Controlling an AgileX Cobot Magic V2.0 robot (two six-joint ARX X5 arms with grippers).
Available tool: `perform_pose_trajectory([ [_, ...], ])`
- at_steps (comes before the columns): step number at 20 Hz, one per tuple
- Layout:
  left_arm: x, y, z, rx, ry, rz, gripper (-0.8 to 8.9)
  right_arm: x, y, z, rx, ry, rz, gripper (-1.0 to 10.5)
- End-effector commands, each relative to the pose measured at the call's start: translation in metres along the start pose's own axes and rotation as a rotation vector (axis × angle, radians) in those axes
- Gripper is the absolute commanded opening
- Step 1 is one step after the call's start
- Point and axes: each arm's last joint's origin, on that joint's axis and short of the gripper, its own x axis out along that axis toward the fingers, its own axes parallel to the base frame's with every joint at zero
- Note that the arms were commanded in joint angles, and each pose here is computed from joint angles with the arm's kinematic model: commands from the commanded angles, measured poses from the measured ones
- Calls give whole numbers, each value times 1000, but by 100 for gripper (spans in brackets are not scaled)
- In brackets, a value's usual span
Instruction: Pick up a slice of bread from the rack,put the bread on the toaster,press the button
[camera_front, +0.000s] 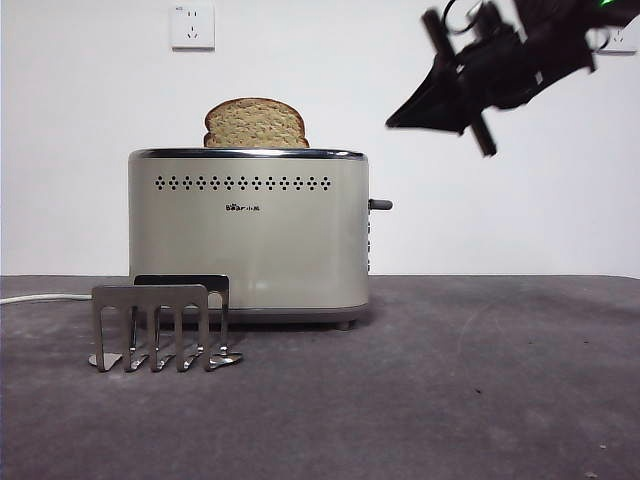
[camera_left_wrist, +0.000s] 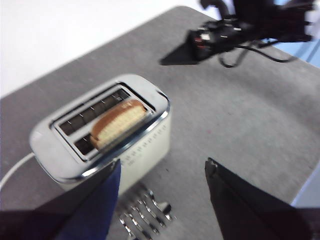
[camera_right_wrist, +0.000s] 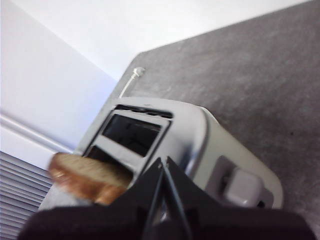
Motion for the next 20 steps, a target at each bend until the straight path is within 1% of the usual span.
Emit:
perform_pose_trajectory([
  [1,1,-1,-2,-16,18,-16,292,16,-9,-7,29,27,-3,-13],
  [3,1,-1,-2,-16,19,-16,292,25,-13,-11,27,43,-4,-13],
  [7,1,-1,-2,-15,15,-16,291,40,-22,-22,20,61,-51,-13],
  [13,1,-1,-2,-15,16,-15,291,50,-37,-35,48,101,-72,-13],
  [18,1,-1,-2,-15,15,-14,291,50,-43,-43,11,149,-139,-13],
  [20,1,-1,-2,-14,11,-14,291,49,-45,-46,-5,165,-194,-13],
])
